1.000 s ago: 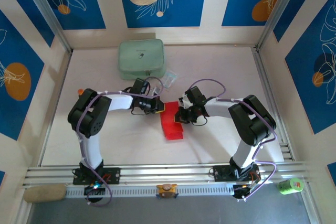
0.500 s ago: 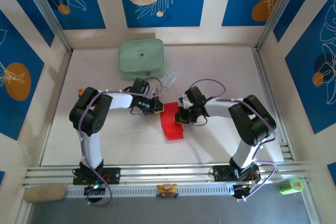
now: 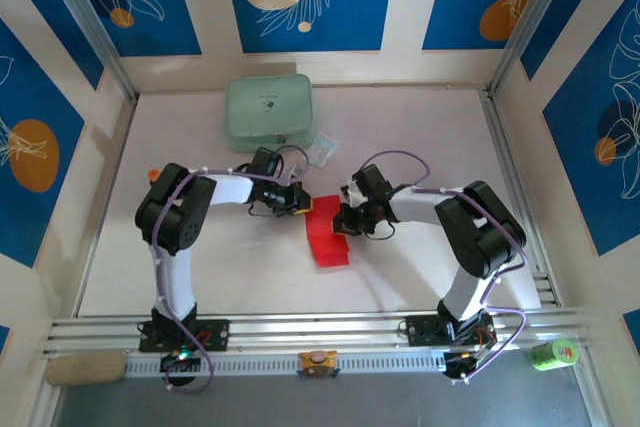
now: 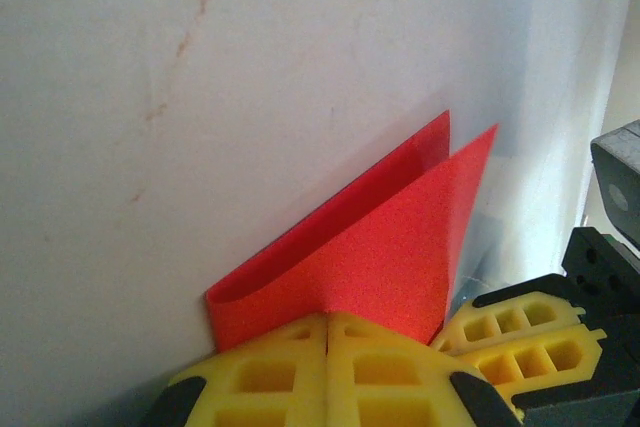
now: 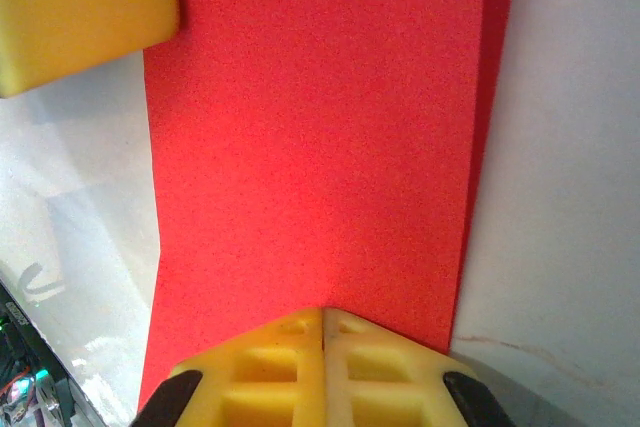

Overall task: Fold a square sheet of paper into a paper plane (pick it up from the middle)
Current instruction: Fold the paper in half at the center of the table.

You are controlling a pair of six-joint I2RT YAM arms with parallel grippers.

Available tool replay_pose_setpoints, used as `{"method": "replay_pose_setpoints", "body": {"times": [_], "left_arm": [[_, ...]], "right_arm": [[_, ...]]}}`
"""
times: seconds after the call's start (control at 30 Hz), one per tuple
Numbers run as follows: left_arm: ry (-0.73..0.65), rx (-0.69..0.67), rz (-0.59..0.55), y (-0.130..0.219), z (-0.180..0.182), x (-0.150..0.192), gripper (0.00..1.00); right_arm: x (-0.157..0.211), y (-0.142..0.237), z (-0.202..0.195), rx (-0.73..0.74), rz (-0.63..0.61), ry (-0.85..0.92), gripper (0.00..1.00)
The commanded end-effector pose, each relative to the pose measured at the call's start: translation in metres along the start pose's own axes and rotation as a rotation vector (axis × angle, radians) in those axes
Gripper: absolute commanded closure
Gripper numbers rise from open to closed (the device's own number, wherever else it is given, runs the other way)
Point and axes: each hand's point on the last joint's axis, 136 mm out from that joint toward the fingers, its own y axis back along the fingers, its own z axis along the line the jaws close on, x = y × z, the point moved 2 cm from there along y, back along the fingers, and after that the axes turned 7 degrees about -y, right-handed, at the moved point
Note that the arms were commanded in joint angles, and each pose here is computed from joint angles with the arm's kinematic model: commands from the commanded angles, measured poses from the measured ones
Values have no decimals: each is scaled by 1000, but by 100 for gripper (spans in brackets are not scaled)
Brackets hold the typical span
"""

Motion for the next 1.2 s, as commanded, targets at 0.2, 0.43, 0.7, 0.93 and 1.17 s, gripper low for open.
{"method": "replay_pose_setpoints", "body": {"times": [0.2, 0.43, 0.7, 0.93, 1.17], "left_arm": [[100, -111, -102, 9, 36, -25, 100], [118, -123, -119, 8, 39, -34, 100], [153, -212, -139, 13, 49, -39, 98], [145, -228, -167, 25, 36, -50, 95], [80, -195, -188, 48, -1, -42, 92]], "right_arm": [[30, -10, -32, 110, 115, -72, 100], [32, -11, -33, 107, 124, -72, 100], [33, -13, -32, 102, 132, -71, 100], [31, -11, -32, 110, 123, -71, 100], [27, -11, -25, 100, 112, -67, 100]]}}
